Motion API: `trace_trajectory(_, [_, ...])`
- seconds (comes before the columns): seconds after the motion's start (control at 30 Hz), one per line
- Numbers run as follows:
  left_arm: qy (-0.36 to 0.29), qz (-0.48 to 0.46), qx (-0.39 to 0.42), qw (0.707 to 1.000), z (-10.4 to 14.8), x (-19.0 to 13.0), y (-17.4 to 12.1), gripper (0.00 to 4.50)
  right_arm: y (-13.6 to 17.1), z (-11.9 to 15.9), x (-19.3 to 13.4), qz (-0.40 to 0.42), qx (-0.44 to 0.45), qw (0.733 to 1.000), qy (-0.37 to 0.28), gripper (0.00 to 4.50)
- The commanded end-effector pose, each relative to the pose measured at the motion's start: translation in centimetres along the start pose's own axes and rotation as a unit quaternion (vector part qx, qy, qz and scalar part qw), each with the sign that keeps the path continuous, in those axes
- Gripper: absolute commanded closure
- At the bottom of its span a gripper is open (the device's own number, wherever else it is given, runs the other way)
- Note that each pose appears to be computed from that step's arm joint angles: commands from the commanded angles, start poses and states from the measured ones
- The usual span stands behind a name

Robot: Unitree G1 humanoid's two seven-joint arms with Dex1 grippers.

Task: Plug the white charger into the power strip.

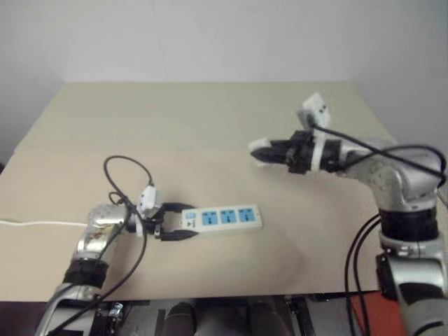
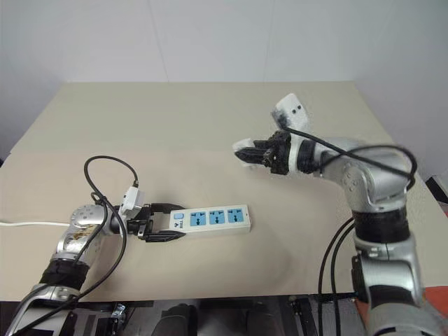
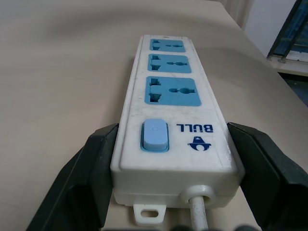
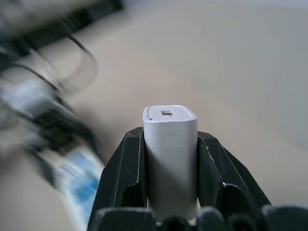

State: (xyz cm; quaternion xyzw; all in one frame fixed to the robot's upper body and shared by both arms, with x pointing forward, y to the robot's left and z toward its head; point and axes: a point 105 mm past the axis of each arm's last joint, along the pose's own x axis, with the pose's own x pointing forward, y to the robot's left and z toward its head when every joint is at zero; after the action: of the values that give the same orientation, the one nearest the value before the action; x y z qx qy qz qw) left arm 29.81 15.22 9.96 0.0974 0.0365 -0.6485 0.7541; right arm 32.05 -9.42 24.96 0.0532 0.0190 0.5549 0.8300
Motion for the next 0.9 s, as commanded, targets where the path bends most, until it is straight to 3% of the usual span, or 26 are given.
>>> trace_trajectory(0.03, [-0.006,-0.002,0.015,1.0,0.8,0.2,-0.2,1.24,1.6,1.5,-0.6,0.057,-0.007,0.991,-0.121,3.38])
trace_trajectory(0.13, [-0.004,-0.007,0.016,1.0,0.7,0.2,-0.8,1.24,2.2,-0.8,0.3,0.099,0.003,0.987,-0.128,3.38])
trace_trajectory(0.37, [0.0,-0.017,0.019,1.0,0.7,0.4,-1.9,1.24,3.4,-5.9,2.9,0.166,-0.05,0.982,-0.073,3.38])
trace_trajectory(0.67, [0.002,-0.012,0.018,1.0,0.7,0.5,-2.0,1.24,3.5,-9.1,5.1,0.183,-0.093,0.978,-0.038,3.38])
trace_trajectory(0.9, [0.004,-0.012,0.021,1.0,0.8,0.5,-1.5,1.24,3.0,-10.0,6.7,0.157,-0.105,0.981,-0.033,3.38])
